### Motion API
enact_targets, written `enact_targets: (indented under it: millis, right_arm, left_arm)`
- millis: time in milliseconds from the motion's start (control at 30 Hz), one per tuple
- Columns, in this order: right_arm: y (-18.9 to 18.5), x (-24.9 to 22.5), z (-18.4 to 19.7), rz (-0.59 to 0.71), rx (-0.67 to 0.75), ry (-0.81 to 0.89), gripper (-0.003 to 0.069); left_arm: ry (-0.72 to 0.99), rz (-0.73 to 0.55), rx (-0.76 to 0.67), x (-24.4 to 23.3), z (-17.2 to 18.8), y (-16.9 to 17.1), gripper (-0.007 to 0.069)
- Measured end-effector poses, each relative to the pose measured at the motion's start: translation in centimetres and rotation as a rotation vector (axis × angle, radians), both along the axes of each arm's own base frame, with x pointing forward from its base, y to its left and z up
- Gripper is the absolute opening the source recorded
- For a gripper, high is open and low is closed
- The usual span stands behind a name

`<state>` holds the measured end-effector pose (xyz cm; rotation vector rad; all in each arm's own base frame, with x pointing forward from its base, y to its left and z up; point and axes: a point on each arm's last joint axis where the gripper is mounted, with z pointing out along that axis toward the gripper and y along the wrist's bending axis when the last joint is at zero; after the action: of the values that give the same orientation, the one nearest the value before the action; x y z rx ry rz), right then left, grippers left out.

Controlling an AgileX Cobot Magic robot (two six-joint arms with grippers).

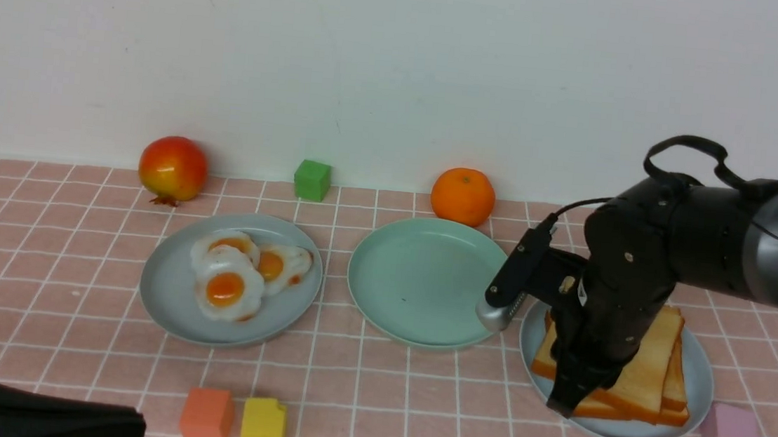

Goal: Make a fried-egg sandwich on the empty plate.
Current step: Grab a slice of bread with your right arm, then use your right arm to place a slice of bread in the middle empty plate

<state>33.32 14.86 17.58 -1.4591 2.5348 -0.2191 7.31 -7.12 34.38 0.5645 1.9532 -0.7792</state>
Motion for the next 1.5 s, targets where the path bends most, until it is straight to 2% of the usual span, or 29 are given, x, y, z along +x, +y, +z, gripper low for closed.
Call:
enact_targets:
  millis: [167,333,500,667,833,967,1067,1233,1500]
  right_arm:
    - [-0.1,-0.3,0.9,-0.003,0.009,-0.014,0.0142]
    - [-0.6,-1.4,3.3,-0.018,0.031,-0.034,0.0058]
    - [-1.2,-2.6,6.8,-0.044,0.070,-0.099,0.0053]
    - [-1.4,-3.4,8.7,-0.042,0.098,-0.146,0.0053]
    - [1.0,-4.6,9.7,0.037,0.110,-0.162,0.0053]
    - [4.8,-4.8,10.8,0.154,0.144,-0.235,0.0053]
    - [6.7,-3.8,10.6,0.200,0.134,-0.265,0.0053]
    - [9.6,-0.4,8.2,0.226,0.093,-0.265,0.0053]
    - [11.7,2.4,4.9,0.235,0.049,-0.234,0.0053]
  left_arm:
    - [0.000,0.000,0.000,0.0,0.0,0.0,0.0013]
    - [0.000,0.000,0.000,0.0,0.0,0.0,0.0013]
    - [-0.002,0.002,-0.001,0.0,0.0,0.0,0.0013]
    - [-0.006,0.007,-0.003,0.1,0.1,0.0,0.0013]
    - [-0.006,0.007,-0.003,0.1,0.1,0.0,0.0013]
    - [-0.013,0.014,-0.007,0.1,0.1,0.1,0.0013]
    - [-0.014,0.015,-0.008,0.1,0.1,0.1,0.0013]
    - [-0.016,0.017,-0.009,0.2,0.1,0.1,0.0013]
    - [-0.022,0.023,-0.012,0.2,0.2,0.1,0.0013]
